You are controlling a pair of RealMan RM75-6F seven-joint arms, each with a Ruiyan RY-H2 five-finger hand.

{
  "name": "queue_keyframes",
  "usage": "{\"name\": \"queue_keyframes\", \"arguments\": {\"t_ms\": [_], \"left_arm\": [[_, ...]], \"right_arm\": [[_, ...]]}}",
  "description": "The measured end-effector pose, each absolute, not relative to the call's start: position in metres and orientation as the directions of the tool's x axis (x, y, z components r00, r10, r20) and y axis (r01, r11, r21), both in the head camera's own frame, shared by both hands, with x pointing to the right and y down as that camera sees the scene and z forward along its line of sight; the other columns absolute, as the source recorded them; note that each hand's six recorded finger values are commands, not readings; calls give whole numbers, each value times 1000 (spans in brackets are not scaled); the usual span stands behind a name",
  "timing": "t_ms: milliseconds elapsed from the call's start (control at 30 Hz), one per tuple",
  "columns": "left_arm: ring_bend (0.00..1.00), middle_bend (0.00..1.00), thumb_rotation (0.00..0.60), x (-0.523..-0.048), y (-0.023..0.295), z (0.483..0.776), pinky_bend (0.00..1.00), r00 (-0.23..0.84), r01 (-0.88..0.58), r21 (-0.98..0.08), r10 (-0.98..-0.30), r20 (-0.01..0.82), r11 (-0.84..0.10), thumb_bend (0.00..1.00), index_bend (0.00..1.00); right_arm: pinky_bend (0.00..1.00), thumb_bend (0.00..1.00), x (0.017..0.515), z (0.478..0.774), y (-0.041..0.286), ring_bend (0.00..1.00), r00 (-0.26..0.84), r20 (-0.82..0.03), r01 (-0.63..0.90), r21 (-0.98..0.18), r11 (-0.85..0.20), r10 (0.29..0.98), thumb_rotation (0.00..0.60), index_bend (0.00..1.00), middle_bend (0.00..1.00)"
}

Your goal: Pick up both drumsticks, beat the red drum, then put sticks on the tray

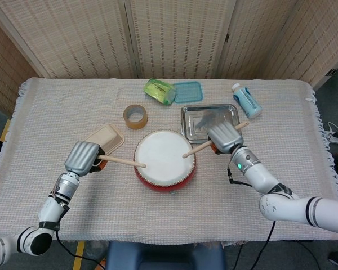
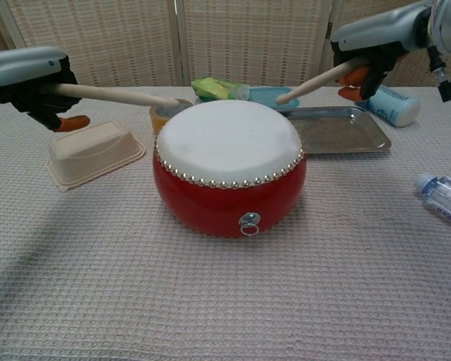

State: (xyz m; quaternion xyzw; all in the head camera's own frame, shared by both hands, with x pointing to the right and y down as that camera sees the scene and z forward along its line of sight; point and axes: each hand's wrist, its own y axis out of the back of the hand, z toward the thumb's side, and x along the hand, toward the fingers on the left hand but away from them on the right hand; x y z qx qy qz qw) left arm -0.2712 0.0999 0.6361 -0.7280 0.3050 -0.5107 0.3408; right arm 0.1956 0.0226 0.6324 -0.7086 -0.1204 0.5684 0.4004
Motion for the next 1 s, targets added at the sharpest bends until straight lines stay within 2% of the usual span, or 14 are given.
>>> {"name": "queue_keyframes", "arguments": {"t_ms": [167,300,533,700,833,1000], "left_arm": [[1000,1000,600,-254,94,636,1000,294,-101,-802,-788,541,-588,462,1000],[1000,1000,600,-244,93,640,1000,297,-92,-802,-785,544,-590,523,1000],[1000,1000,600,-230,100,663,1000,294,-52,-787,-762,577,-615,709,1000],[1000,1000,600,-220,105,681,1000,287,0,-782,-749,597,-623,750,1000],[1000,1000,600,-219,104,678,1000,283,10,-798,-764,581,-603,750,1000],[1000,1000,600,-219,101,663,1000,285,-38,-816,-789,544,-576,742,1000]], "right_arm": [[1000,491,189,658,23,1000,264,-744,-356,-667,-654,614,600,1000,1000],[1000,491,185,667,24,1000,232,-759,-386,-646,-659,609,600,1000,1000],[1000,491,167,637,16,1000,328,-688,-224,-722,-654,647,600,1000,1000],[1000,491,167,613,12,1000,378,-644,-162,-753,-638,665,600,1000,1000],[1000,491,170,628,17,1000,359,-672,-205,-733,-648,647,600,1000,1000],[1000,491,178,662,27,1000,309,-730,-303,-684,-664,610,600,1000,1000]]}}
